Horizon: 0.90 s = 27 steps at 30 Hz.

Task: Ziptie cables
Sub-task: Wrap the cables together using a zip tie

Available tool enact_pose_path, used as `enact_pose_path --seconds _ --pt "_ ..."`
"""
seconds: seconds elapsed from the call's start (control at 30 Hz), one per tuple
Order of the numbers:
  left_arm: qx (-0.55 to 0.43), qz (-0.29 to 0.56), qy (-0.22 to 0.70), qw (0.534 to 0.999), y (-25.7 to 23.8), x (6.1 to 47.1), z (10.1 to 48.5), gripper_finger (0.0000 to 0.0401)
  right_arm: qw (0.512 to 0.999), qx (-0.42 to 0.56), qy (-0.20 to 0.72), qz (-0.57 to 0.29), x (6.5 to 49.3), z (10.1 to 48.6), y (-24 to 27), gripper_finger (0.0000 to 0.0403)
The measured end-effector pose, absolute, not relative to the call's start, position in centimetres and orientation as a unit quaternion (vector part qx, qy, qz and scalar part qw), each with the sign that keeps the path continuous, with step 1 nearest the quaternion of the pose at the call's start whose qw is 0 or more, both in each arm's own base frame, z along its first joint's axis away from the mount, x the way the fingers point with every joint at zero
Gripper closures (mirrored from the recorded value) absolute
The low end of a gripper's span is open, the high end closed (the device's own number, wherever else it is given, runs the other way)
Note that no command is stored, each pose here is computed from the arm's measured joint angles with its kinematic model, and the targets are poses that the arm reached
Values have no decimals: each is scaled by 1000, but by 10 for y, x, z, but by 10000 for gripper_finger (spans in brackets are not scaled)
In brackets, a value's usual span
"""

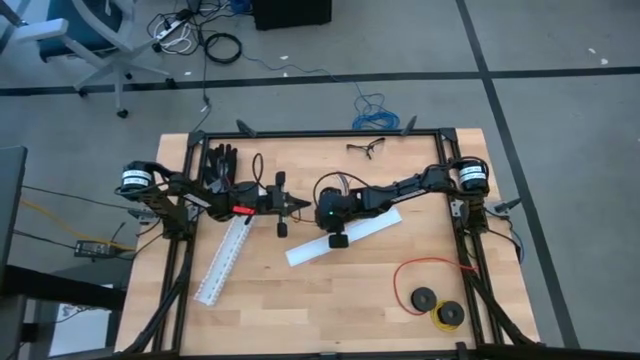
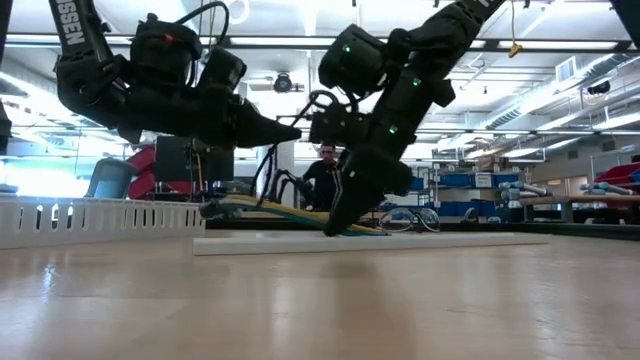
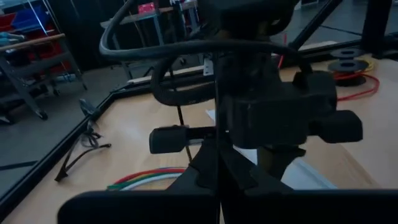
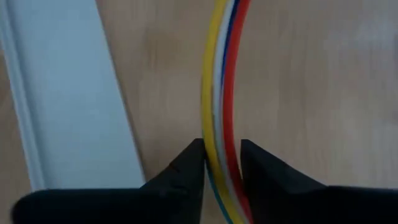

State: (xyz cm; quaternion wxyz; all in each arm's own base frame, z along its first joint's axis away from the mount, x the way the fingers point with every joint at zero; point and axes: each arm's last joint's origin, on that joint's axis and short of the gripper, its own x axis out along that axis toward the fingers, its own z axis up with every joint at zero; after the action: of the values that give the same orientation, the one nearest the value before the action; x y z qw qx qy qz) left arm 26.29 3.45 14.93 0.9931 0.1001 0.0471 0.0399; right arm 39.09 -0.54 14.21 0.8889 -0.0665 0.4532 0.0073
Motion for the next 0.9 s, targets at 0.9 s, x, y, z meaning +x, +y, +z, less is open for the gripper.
enact_pose_path --seconds 0.9 --pt "86 22 8 996 35 287 133 398 914 -69 400 -5 400 151 -6 329"
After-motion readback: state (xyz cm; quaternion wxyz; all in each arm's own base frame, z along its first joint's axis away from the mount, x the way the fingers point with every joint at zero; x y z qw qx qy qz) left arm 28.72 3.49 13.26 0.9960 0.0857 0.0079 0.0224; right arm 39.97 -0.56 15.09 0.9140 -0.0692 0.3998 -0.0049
